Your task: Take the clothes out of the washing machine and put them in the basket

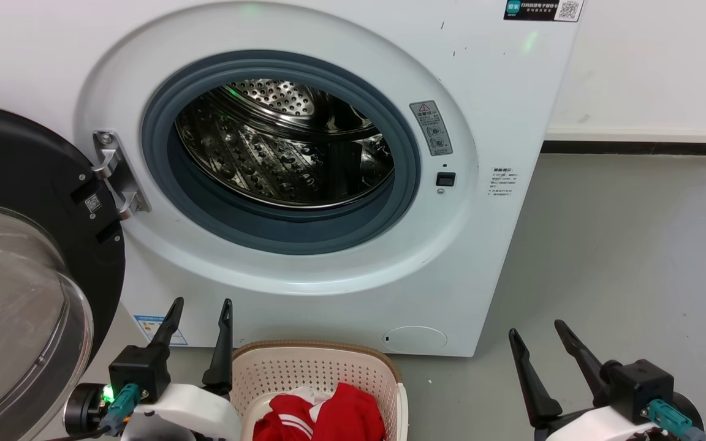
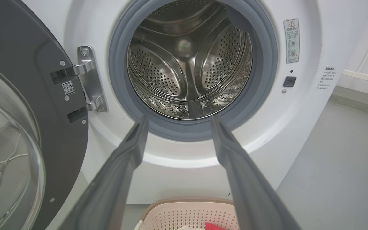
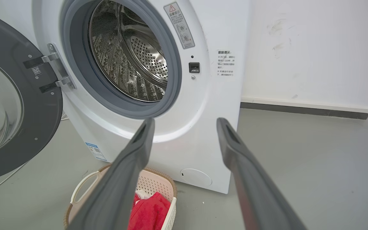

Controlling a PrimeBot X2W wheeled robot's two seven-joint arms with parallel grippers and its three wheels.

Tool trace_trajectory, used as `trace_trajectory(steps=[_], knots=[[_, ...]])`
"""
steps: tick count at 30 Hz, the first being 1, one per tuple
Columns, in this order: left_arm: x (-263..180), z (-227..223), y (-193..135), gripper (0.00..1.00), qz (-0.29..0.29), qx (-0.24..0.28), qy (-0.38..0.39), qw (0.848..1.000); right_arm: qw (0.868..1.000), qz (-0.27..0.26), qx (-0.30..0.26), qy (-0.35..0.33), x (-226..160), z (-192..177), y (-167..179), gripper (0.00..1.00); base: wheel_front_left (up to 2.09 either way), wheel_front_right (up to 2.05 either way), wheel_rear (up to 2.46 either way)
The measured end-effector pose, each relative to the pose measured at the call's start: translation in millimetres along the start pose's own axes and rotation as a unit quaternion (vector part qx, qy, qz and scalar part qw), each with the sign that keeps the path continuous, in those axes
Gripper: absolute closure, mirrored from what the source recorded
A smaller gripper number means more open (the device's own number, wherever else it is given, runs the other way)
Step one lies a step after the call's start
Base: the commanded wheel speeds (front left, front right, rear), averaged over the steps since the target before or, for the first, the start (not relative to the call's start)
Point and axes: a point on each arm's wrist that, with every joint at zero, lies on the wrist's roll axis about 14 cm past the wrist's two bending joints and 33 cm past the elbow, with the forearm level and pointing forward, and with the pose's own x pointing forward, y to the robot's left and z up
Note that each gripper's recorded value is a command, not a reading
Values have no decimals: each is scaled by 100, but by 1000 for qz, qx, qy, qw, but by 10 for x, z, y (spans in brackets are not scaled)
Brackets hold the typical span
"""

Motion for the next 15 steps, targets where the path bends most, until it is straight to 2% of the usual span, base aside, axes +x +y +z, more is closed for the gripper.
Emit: trace_trajectory(steps=[15], knots=[[-7,-80,-46,0,-5,-20,19,1000,1000,-7,-6,4,-17,-8,-47,0,0,0,0]])
